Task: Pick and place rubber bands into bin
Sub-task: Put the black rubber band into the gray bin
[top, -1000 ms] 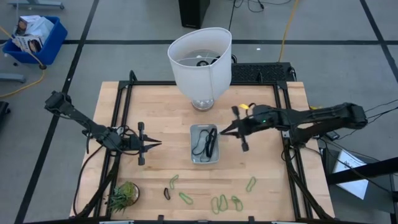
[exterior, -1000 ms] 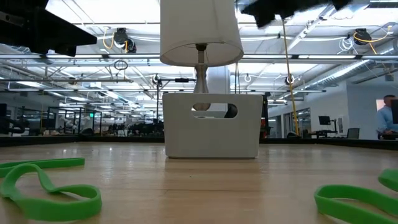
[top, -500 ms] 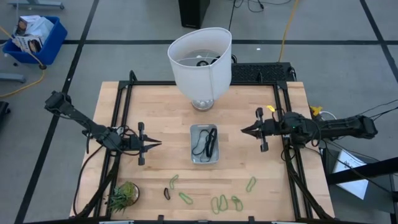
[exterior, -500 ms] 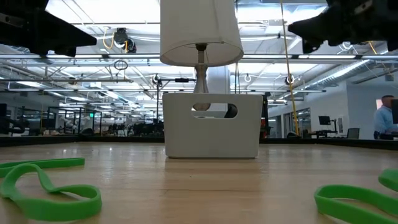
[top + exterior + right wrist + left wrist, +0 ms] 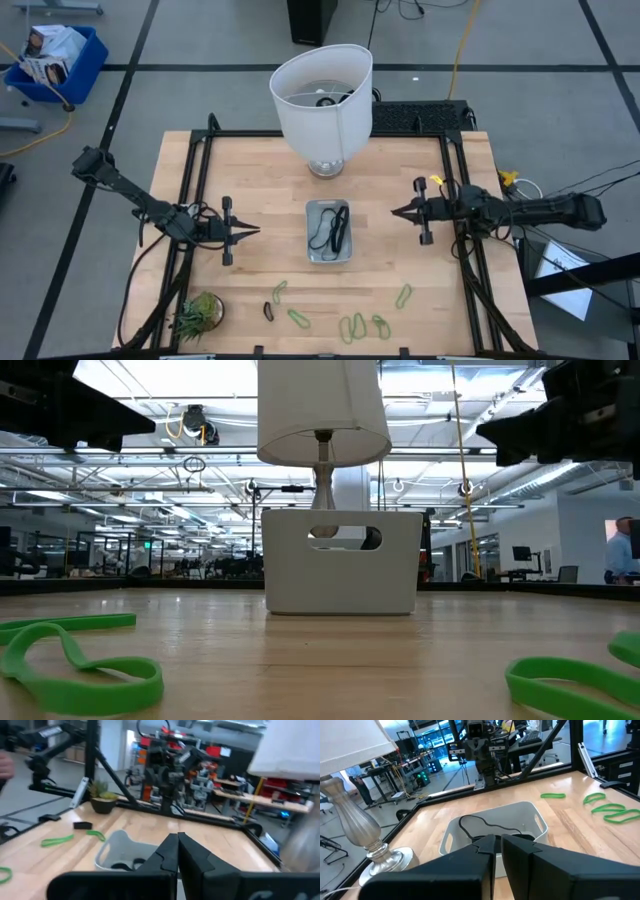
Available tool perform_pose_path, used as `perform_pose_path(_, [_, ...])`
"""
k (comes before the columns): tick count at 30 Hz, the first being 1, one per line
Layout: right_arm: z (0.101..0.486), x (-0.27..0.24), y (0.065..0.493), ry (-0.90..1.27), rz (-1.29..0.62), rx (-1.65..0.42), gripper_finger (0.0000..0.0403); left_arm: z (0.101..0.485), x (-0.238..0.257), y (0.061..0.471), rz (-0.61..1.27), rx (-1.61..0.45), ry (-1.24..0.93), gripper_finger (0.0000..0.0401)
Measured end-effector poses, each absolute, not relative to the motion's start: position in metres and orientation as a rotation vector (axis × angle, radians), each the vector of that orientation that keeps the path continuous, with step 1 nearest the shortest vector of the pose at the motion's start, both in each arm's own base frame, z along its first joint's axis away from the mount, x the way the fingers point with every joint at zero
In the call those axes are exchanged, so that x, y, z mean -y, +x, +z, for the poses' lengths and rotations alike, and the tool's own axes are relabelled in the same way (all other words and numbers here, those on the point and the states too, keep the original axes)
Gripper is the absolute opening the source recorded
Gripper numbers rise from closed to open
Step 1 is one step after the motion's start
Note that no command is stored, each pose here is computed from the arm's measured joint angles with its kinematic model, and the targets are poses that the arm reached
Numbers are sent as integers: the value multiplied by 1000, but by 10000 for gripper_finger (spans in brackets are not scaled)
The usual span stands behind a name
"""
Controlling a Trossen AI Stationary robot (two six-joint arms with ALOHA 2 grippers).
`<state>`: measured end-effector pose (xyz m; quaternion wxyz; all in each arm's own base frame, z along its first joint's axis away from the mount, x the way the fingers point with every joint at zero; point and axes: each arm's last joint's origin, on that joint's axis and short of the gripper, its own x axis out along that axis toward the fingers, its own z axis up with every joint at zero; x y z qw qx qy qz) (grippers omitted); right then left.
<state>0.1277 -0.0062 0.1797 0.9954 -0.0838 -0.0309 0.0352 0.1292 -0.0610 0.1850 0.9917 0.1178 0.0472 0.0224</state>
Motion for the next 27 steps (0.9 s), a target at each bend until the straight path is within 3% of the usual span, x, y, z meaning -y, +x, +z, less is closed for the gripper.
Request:
perform_pose_path(8, [178,11,127,-154,33,39,0,189,62,133,81,-164,110,32])
perform_pose_path(12, [178,11,127,-158,33,39,0,202,75,146,47,-335,83,6])
perform_pose_path(19, [177,11,127,-168,34,35,0,226,124,186,-68,-642,71,5])
perform_pose_path(27, [177,11,127,-163,34,36,0,225,180,221,-158,-966,48,7])
